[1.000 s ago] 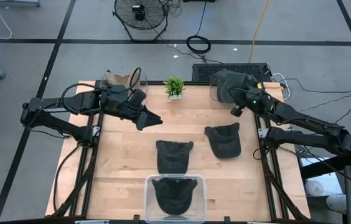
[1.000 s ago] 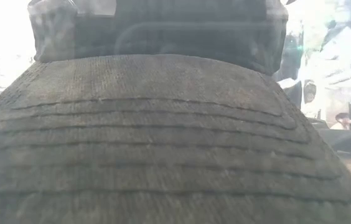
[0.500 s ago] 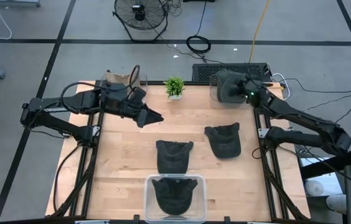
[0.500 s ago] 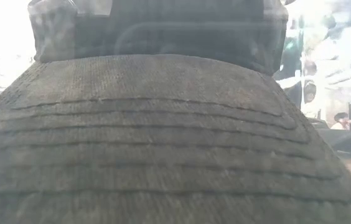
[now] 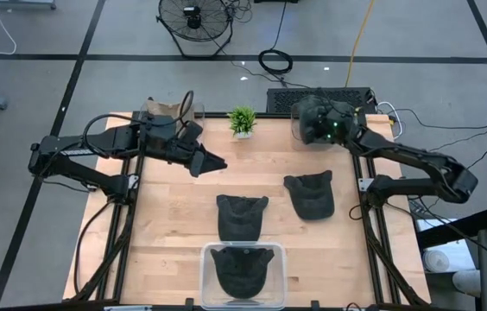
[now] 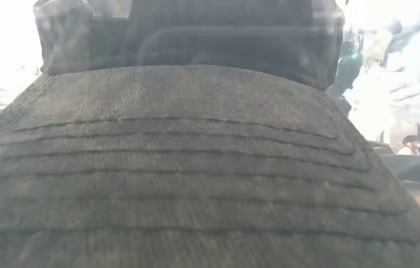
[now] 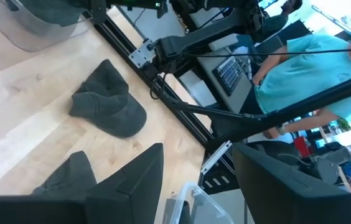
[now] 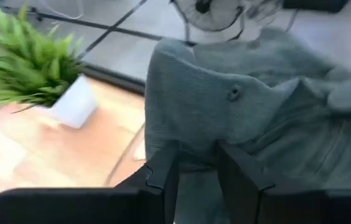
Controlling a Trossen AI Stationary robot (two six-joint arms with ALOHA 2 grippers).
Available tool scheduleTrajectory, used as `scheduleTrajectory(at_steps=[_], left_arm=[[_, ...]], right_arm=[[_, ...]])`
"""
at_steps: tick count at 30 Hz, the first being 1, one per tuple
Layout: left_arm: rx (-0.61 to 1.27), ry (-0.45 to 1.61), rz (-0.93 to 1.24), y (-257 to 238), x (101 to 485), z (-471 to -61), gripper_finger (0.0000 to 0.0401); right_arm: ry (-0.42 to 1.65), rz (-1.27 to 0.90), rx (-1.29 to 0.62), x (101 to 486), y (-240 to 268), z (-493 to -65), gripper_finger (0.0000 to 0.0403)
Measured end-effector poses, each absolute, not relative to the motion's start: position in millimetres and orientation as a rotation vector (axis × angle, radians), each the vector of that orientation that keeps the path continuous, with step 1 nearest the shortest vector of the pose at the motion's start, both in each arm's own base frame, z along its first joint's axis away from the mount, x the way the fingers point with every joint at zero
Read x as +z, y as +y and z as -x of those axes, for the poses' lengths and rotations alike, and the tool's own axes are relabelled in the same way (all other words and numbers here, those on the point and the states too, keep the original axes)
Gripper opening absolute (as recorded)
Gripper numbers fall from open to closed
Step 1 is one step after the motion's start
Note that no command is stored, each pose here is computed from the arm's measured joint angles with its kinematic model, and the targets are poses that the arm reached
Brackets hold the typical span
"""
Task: Pick & Place hat
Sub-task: Put the dark gray cap into the right transparent bin
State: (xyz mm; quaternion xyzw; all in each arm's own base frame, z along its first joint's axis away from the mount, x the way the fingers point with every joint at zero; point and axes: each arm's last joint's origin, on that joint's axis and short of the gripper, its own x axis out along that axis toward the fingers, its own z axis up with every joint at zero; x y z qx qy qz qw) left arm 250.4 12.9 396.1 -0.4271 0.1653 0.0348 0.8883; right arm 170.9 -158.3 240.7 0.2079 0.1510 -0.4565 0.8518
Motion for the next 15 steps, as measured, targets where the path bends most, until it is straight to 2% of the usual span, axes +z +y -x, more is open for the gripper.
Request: scheduleTrajectory(at_steps=[7,12,15], left_arm=[[0.053,0.355,0.894,12.3,395.9,-250.3,0.0202],[0.084,0.336,0.85,15.5,396.1,-250.3,0.0202],[0.105,0.316,0.865,21.0,397.0,-250.2,0.0202]], right_arm=[[0.324,-0.303,-1.02,252.5,-157.5,-157.7,0.0092],[0.367,-0.332,-0.906,246.5,-161.5,-158.0,0.0094],[0.326,-0.318,-0.877,253.4,-157.5,-157.2,0.0092]])
